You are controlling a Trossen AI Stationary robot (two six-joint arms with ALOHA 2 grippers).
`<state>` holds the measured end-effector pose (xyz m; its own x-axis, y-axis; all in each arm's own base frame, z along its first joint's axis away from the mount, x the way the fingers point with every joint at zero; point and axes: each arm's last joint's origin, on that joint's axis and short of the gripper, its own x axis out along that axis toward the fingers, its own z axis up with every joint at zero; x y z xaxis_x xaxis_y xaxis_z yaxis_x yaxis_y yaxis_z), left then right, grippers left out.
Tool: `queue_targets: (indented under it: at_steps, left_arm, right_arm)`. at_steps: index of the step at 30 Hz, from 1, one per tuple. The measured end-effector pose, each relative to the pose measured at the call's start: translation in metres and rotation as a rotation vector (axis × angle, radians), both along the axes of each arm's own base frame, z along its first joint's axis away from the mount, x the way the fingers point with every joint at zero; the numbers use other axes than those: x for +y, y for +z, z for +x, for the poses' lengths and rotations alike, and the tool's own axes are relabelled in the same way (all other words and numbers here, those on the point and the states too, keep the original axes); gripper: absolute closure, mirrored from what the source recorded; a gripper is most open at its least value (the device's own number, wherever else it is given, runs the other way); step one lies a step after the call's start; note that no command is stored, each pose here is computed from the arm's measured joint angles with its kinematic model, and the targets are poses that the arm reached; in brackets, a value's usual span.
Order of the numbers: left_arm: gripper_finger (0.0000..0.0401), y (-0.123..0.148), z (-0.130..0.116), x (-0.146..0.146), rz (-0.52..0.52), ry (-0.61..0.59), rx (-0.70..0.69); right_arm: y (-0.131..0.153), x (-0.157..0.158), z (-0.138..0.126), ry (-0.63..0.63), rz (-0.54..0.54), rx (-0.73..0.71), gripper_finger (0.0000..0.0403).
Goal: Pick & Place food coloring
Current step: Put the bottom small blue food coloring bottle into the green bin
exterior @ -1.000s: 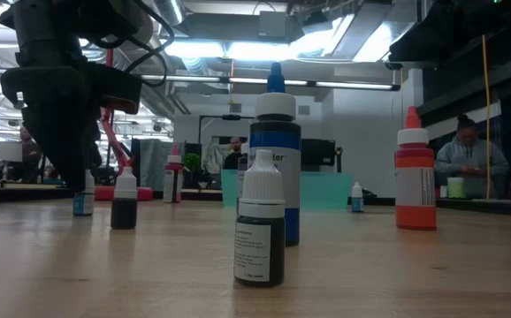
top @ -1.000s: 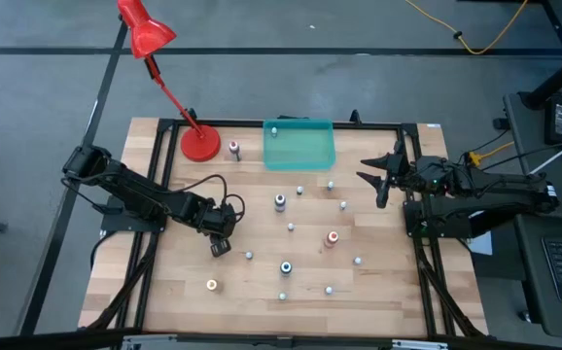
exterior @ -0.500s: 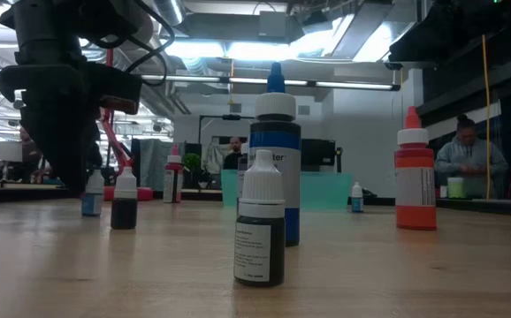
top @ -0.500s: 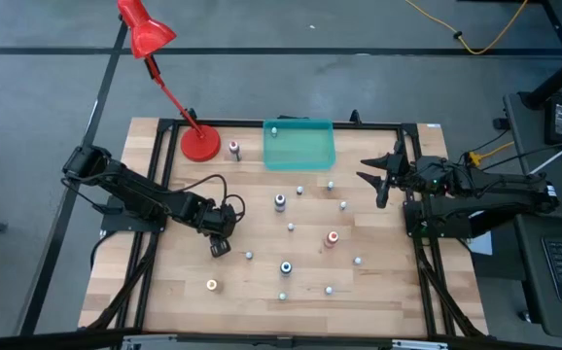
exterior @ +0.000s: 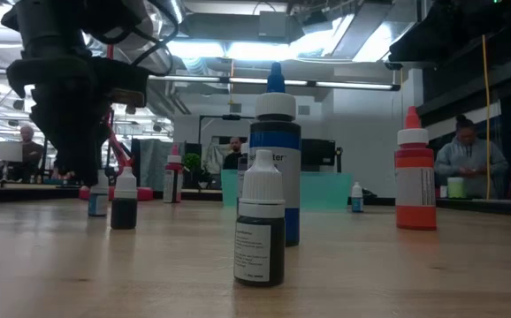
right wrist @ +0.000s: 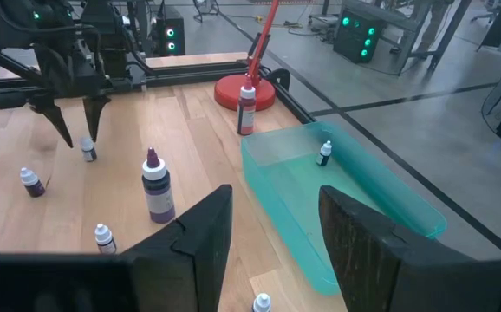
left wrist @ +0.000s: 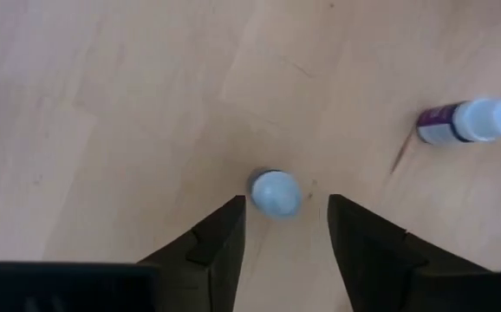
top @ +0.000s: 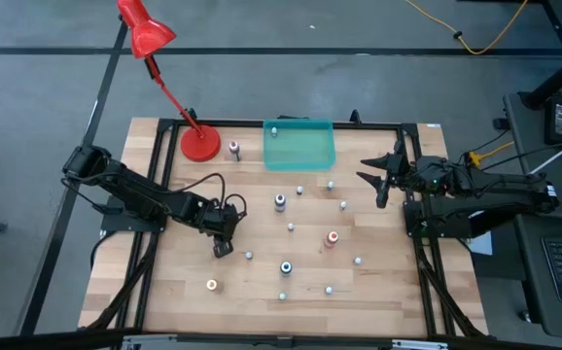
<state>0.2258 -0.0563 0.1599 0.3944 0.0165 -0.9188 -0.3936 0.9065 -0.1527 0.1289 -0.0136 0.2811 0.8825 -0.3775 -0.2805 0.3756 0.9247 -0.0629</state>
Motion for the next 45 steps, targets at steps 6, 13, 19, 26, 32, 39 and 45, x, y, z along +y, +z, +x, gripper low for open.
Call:
queue_targets:
  at_steps: [6,13,19,26,32,39,45]
  left_arm:
    - [0.0230,-0.0003,-0.0009,0.0008,0.023,0.002,0.006]
    - [0.0230,0.0007,0.0022,0.0032,0.028,-0.005,-0.019]
    - [0.0234,0.0008,0.0034,0.0073,0.031,0.000,-0.021]
    - [0.0259,-0.0002,0.0015,0.0084,-0.004,-0.034,0.013]
    - [0.0269,-0.0001,0.0019,0.0083,-0.003,-0.044,0.010]
    - [0.0277,0.0001,0.0020,0.0085,0.005,-0.046,0.008]
    - [0.0318,0.0001,0.0022,0.0091,0.008,-0.046,0.007]
  right_arm:
    - [0.0000,0.0000,0.0000,0.000,0.003,-0.001,0.0228]
    - [0.0000,0.0000,0.0000,-0.001,0.002,-0.001,0.0228]
    - [0.0000,0.0000,0.0000,0.000,0.002,-0.001,0.0228]
    - [0.0000,0.0000,0.0001,-0.001,0.003,-0.001,0.0228]
    - [0.0000,0.0000,0.0000,-0.001,0.002,-0.001,0.0228]
    - [-0.0001,0.0000,0.0001,0.000,0.001,0.000,0.0228]
    - [-0.0001,0.0000,0.0001,0.000,-0.001,0.001,0.0228]
